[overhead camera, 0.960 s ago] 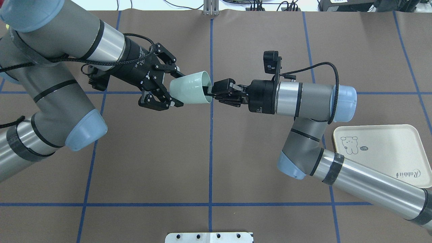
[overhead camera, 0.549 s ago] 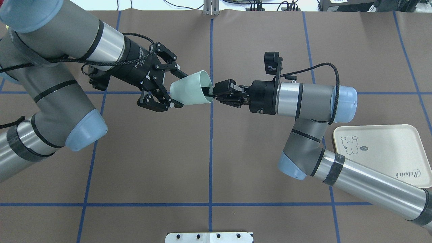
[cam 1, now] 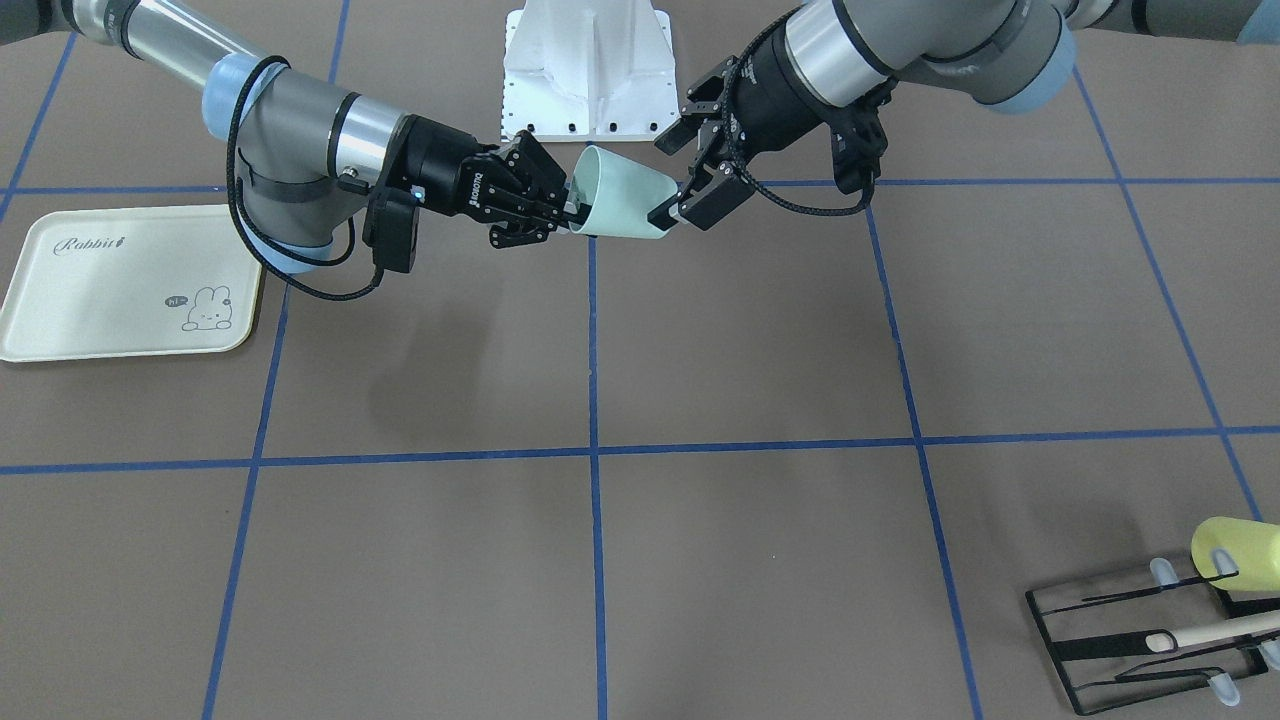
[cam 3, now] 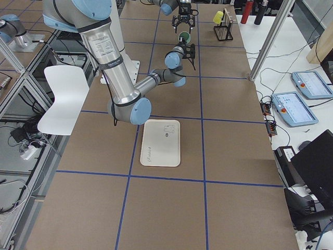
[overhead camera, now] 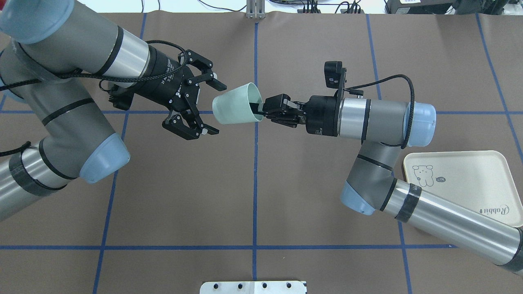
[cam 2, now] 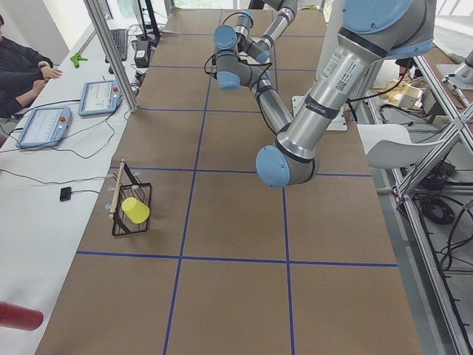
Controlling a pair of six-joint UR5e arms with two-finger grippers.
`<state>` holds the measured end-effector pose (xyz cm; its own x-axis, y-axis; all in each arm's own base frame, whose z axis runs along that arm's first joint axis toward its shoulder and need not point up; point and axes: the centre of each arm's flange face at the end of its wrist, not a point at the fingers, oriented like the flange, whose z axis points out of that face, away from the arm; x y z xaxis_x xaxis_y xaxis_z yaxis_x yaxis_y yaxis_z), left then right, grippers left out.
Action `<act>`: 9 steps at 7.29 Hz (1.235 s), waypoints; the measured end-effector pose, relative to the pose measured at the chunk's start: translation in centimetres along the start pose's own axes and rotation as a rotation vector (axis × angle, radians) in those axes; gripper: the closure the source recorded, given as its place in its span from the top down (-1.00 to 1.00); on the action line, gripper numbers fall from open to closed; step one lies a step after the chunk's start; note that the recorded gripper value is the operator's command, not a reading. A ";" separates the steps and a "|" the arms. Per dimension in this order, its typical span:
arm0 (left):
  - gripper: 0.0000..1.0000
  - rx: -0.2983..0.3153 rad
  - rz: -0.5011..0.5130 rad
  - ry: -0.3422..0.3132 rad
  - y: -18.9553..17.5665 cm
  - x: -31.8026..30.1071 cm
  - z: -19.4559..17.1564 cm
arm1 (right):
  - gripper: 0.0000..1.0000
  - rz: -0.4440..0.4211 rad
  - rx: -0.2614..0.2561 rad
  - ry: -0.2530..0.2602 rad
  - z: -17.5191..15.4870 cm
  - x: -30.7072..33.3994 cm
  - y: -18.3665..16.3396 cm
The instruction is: Left arm grabs green cup and hands to right arm on tray
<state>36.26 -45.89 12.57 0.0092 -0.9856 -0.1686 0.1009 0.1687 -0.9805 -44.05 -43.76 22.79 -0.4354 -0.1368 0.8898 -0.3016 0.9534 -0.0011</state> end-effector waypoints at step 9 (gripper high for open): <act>1.00 0.055 0.510 0.038 -2.7 1.7 -1.8 | -1.00 -0.286 -0.103 0.551 -21.5 5.1 -20.0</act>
<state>34.21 -47.99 14.72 0.0350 -0.7770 -0.6286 0.1457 0.6262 -0.7659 -22.02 -57.78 37.11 0.1595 -0.2579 0.9529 -0.2461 0.9244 0.2914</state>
